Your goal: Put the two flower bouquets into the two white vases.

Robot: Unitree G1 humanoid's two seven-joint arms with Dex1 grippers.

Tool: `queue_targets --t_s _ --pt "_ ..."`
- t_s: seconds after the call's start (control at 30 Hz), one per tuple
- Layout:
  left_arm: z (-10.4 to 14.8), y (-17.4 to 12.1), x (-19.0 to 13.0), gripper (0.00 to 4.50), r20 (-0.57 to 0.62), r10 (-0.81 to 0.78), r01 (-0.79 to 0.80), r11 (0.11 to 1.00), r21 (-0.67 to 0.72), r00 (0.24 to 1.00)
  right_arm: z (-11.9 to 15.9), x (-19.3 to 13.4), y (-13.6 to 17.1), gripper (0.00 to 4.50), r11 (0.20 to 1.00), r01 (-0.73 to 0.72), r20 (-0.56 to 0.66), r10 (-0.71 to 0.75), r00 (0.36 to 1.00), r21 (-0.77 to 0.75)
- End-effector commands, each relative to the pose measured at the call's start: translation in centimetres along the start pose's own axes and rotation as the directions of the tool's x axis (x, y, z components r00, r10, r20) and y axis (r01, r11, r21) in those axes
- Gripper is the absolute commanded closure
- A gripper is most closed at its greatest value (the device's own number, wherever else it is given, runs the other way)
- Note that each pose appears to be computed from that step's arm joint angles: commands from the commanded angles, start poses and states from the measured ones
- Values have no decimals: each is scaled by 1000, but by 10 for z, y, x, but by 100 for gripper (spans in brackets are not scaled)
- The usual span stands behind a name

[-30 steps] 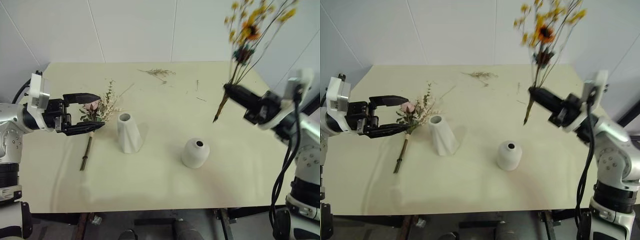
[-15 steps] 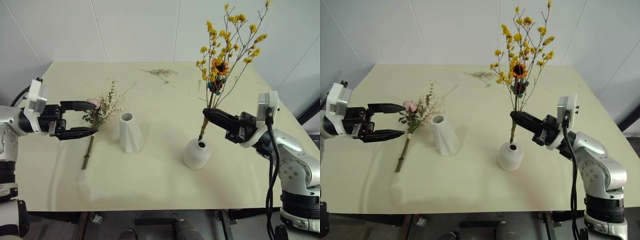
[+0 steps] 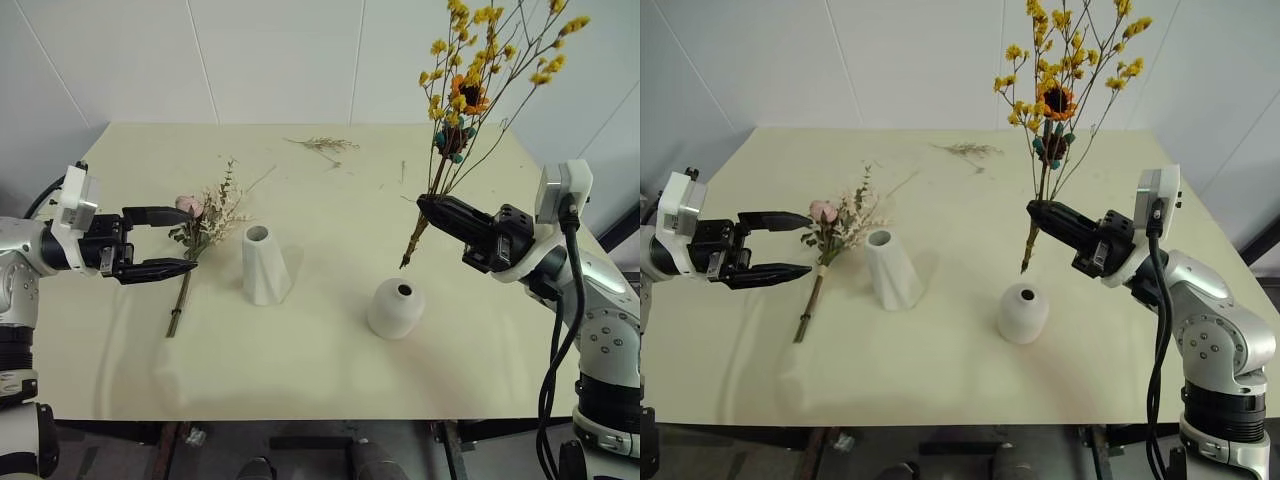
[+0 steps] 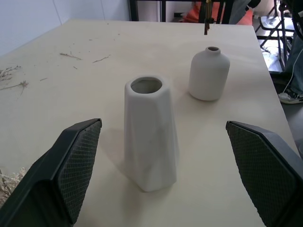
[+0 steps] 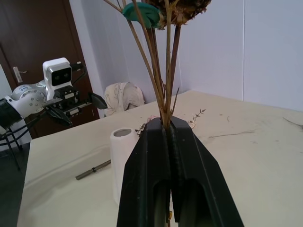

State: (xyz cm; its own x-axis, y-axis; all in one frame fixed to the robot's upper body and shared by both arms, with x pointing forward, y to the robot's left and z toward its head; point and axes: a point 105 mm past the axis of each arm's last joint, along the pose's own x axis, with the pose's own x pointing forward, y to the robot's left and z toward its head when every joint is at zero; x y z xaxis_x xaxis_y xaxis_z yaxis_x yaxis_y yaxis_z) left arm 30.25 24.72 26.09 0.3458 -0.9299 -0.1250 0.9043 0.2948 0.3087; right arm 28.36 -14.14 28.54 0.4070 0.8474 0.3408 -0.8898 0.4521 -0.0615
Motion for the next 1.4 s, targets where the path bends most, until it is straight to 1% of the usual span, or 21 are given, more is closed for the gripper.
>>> queue_targets --t_s 0.03,0.2,0.4,0.57,0.83,1.2,1.4 --pt "10 2 -1 0 11 5 -5 999 48 1000 11 -2 13 448 999 -28 0 28 1000 -25" --pt "9 3 0 0 18 2 -3 999 47 1000 7 -6 14 448 1000 -7 -12 6 1000 -19" --pt "9 3 2 0 26 1 -2 999 47 1000 2 -11 5 448 999 32 -16 -32 999 -20" --pt "9 3 4 0 33 0 -2 999 47 999 -7 -20 -6 448 997 72 -37 -73 997 -12" --pt "9 3 3 0 37 6 -8 999 49 999 -15 -27 -5 448 997 83 -54 -83 995 3" --pt "11 5 6 0 43 5 -7 999 54 999 -25 -24 0 448 996 83 -47 -83 995 10" --pt "12 6 6 0 43 5 -8 998 55 999 -29 -20 -2 448 996 85 -34 -86 996 -20"
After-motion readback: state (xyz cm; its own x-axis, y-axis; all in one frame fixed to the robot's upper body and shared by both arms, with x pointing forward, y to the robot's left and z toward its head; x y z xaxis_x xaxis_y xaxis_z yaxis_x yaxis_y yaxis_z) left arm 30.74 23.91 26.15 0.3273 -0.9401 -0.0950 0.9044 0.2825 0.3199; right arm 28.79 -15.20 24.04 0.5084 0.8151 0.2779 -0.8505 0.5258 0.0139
